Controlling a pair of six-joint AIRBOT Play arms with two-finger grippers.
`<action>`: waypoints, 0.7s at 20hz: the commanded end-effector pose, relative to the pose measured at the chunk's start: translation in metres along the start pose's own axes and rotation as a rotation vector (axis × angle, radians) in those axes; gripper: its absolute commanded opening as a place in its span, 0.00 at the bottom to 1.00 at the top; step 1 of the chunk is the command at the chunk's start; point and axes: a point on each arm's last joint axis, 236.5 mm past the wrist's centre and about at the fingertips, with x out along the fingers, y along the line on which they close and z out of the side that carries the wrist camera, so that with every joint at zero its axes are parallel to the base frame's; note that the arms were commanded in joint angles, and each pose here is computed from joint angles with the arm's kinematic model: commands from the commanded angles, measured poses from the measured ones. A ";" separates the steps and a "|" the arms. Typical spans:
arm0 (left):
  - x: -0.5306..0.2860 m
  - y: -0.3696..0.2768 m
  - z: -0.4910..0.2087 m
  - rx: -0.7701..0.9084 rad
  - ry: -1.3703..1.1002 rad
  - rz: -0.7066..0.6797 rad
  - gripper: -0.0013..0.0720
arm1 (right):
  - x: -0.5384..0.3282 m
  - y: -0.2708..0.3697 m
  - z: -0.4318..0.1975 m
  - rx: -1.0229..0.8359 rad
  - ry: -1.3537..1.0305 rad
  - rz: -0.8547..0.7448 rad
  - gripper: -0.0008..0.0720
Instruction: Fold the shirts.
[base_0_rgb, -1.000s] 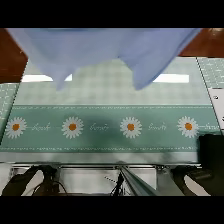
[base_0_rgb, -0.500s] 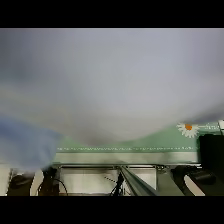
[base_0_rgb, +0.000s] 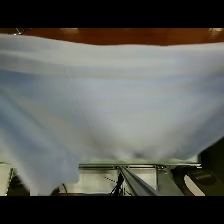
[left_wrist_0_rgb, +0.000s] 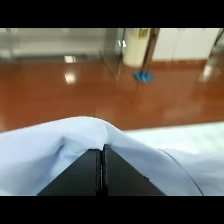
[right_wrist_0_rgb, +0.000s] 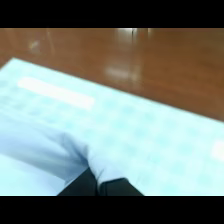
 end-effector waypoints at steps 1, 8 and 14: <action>0.066 0.027 -0.074 -0.190 0.208 -0.104 0.04 | 0.070 -0.055 -0.046 0.056 0.154 -0.138 0.04; 0.254 0.076 -0.196 -0.378 0.389 -0.115 0.04 | 0.237 -0.170 -0.140 0.152 0.492 -0.338 0.04; 0.365 0.066 -0.240 -0.330 0.455 -0.151 0.04 | 0.359 -0.228 -0.151 0.611 0.411 -0.090 0.05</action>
